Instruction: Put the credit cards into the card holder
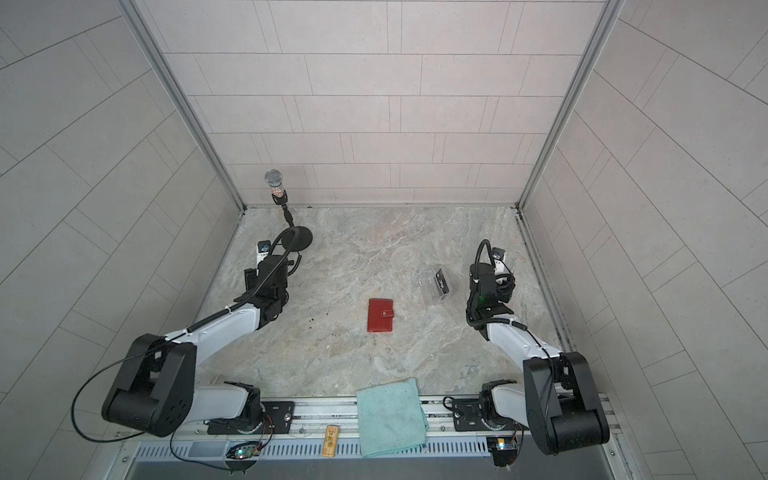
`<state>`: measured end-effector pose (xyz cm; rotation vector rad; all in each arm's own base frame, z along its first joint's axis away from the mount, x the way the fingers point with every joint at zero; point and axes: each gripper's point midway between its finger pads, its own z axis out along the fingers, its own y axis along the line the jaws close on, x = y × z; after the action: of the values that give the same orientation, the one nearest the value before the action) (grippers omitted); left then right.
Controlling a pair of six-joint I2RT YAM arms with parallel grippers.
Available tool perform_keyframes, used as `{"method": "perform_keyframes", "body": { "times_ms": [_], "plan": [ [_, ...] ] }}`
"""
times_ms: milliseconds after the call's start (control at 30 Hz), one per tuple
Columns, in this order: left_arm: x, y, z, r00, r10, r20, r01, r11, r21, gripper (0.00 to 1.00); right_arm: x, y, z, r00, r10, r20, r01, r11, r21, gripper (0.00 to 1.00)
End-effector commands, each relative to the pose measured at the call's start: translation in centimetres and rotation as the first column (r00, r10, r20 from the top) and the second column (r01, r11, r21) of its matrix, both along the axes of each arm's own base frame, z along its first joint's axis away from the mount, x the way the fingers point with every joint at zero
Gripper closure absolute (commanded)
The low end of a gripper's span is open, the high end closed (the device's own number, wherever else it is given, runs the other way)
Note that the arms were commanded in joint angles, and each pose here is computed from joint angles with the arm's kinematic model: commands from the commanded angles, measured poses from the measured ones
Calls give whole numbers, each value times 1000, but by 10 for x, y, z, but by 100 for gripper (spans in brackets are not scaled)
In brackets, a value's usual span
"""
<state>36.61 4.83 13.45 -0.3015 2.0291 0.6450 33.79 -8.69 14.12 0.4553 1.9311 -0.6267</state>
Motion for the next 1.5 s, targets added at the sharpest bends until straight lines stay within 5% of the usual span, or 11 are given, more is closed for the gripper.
{"method": "perform_keyframes", "body": {
  "times_ms": [0,267,500,900,1467],
  "plan": [
    [7,3,-4,999,-21,26,22,999,-37,27,7,0,0,1000,27,14,-27,1000,-12,37],
    [11,16,-18,996,-44,76,51,994,-92,0,20,2,-18,998,66,-21,-66,998,-3,36],
    [18,9,-27,969,-136,206,182,957,-227,0,29,8,-24,985,157,75,-160,986,49,35],
    [25,-20,-35,907,-318,276,383,895,-227,0,34,21,-25,948,254,193,-277,955,104,33],
    [29,-13,-47,931,-278,237,330,919,-218,0,38,42,-41,892,386,235,-412,908,70,23]
  ]
}}
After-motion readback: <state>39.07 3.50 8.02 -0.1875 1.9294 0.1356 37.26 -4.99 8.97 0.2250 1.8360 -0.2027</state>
